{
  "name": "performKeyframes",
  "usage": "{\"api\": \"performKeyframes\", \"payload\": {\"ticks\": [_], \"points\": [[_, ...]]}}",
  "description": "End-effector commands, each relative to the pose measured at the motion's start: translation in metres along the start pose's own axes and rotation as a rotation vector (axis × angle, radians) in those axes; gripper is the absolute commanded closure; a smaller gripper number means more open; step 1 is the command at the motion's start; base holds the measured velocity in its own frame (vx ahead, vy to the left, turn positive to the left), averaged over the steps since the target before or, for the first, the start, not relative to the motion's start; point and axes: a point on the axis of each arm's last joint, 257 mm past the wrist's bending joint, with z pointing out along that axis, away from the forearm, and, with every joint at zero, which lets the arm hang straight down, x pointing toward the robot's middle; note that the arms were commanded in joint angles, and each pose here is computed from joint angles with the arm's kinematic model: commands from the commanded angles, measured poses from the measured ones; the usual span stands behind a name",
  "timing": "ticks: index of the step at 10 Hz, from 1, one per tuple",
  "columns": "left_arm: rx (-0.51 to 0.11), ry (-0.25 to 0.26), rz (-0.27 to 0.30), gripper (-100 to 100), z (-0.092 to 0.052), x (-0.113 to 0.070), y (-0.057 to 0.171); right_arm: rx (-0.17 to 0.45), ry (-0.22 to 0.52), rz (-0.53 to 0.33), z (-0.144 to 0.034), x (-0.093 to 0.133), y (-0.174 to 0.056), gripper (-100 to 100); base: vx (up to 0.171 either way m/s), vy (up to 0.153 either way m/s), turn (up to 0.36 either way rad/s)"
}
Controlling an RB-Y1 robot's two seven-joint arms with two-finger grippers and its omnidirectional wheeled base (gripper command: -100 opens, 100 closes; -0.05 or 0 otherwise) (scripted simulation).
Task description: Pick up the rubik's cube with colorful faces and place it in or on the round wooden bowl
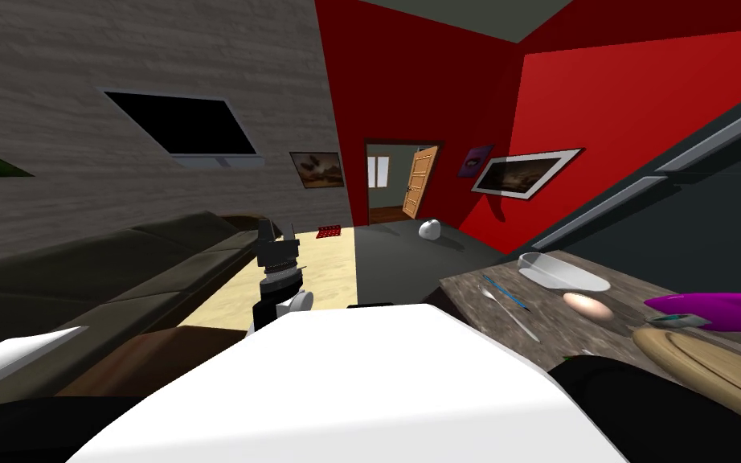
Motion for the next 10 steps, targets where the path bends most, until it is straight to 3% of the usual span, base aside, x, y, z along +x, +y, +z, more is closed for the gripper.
{"api": "performKeyframes", "payload": {"ticks": [1,2,3,6,7,8,9,10], "points": [[0.0,0.0,0.0,0,0.0,0.0,0.0,0.047,-0.02,0.003,0.004,-0.009,-0.015,100,0.06,0.025,-0.018],[0.0,0.0,0.0,0,0.0,0.0,0.0,0.093,-0.037,0.009,0.008,-0.019,-0.028,100,0.048,0.031,-0.039],[0.0,0.0,0.0,0,0.0,0.0,0.0,0.094,-0.048,0.009,0.01,-0.025,-0.029,100,0.037,0.021,-0.028],[0.0,0.0,0.0,0,0.0,0.0,0.0,0.186,-0.107,0.027,0.02,-0.057,-0.055,100,0.041,0.01,-0.038],[0.0,0.0,0.0,0,0.0,0.0,0.0,0.19,-0.107,0.028,0.02,-0.057,-0.056,100,0.031,0.007,-0.013],[0.0,0.0,0.0,0,0.0,0.0,0.0,0.237,-0.127,0.039,0.023,-0.067,-0.069,100,0.033,0.011,-0.055],[0.0,0.0,0.0,0,0.0,0.0,0.0,0.239,-0.138,0.041,0.024,-0.073,-0.069,100,0.03,0.008,-0.034],[0.0,0.0,0.0,0,0.0,0.0,0.0,0.288,-0.153,0.054,0.025,-0.08,-0.082,100,0.033,0.009,-0.05]]}}
